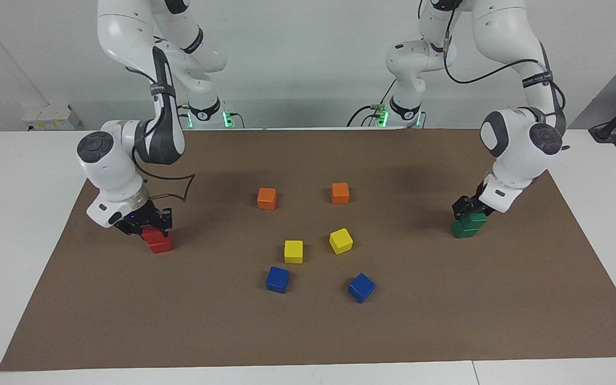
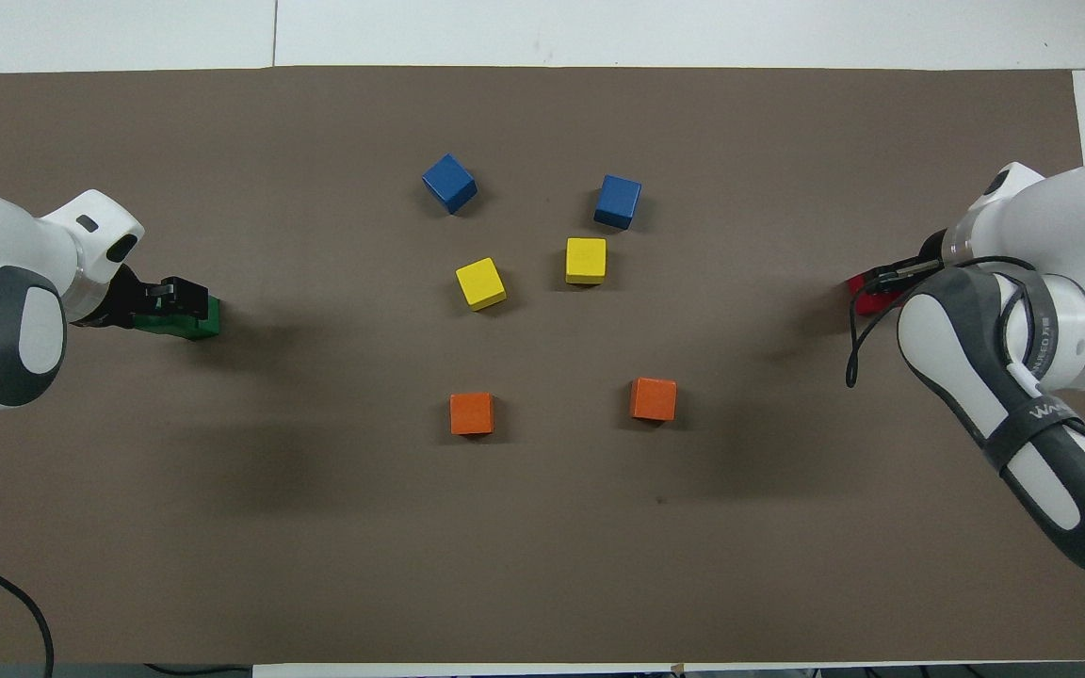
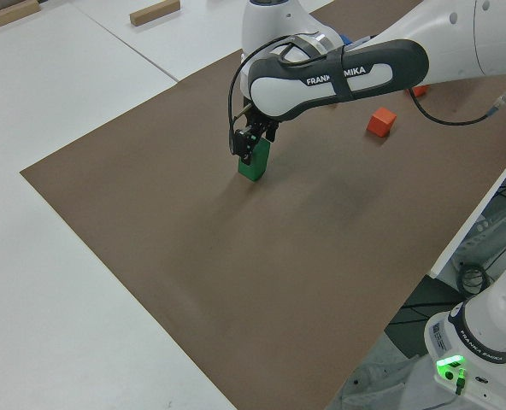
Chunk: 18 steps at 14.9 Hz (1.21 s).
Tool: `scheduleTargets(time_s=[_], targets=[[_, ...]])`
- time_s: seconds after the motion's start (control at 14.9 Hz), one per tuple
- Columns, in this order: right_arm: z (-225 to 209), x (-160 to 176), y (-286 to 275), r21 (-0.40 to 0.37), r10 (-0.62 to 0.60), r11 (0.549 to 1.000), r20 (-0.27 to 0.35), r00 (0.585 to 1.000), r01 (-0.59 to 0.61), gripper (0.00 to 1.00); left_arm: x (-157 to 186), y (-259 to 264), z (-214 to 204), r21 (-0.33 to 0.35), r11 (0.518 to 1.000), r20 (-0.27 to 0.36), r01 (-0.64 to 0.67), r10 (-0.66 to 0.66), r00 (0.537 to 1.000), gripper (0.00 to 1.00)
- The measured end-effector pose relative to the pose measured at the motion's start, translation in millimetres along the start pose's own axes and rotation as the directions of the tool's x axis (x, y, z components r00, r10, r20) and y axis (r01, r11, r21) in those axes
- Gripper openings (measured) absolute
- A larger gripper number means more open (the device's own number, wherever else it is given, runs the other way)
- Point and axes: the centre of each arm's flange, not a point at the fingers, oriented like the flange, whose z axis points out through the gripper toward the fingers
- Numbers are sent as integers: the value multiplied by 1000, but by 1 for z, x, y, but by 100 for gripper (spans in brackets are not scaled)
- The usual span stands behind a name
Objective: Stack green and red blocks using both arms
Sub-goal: 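Open the left gripper and withdraw while the right gripper lowers red onto red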
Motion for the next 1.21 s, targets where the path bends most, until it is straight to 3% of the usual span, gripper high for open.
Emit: scheduleTargets(time_s=[0.6,1.01,1.21], targets=[[0,-1,0,0,0,1000,1,1000,0,55,2,-1,-20,1,1000,-5,1,-1,1000,100],[-1,0,0,-3,0,1000,-15,1000,0,55,-11,-4,-111,10,1000,44,9,-9,999,100],[-1,0,0,-3,0,1000,-14,1000,0,55,-27,-3,-158,14,1000,33,10,-10,999,100]])
